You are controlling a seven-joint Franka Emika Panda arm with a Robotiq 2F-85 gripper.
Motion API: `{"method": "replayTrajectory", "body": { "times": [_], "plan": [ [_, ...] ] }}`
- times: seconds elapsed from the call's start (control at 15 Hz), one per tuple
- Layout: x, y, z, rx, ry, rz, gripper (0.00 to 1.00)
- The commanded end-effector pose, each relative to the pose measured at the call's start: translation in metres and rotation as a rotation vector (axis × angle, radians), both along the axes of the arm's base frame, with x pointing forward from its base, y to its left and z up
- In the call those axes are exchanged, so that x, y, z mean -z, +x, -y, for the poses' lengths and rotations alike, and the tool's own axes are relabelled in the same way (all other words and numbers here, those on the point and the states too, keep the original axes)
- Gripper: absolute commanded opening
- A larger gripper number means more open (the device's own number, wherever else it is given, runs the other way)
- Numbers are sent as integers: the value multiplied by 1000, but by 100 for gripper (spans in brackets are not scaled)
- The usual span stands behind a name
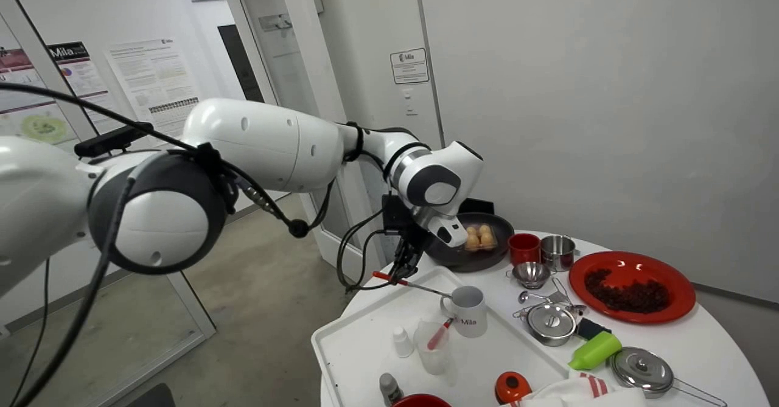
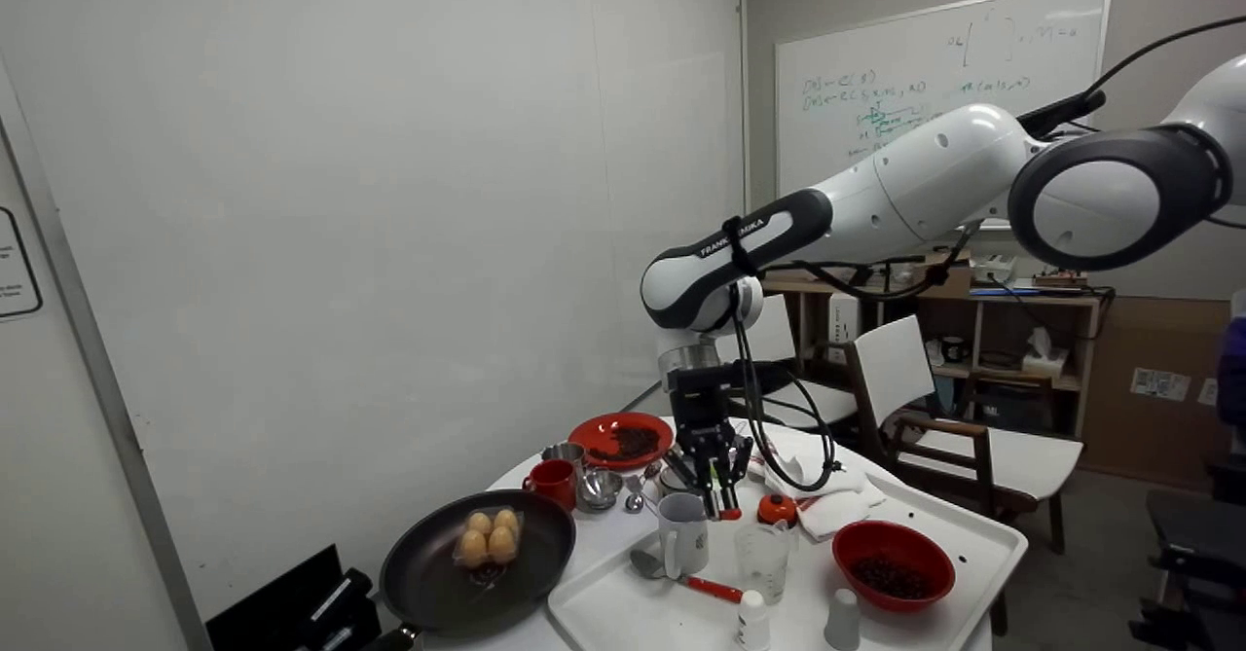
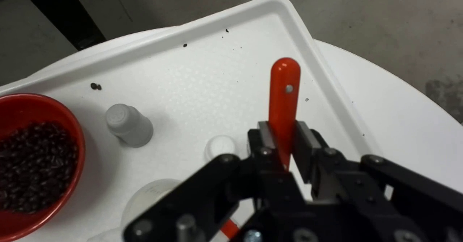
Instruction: Pick the knife and put it in the cup
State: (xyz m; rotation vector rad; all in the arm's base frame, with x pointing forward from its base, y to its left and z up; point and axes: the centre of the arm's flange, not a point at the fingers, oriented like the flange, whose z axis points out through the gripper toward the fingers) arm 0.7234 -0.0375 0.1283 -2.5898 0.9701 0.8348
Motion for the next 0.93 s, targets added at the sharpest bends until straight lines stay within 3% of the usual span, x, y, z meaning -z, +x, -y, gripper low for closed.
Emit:
{"method": "replayTrajectory", "body": {
  "times": [0.0, 0.33, 0.87],
  "plan": [
    [5, 46, 9, 55, 36, -10, 8],
    [1, 56, 22, 101, 55, -1, 8],
    [11, 62, 35, 184, 179, -58, 8]
  ]
}}
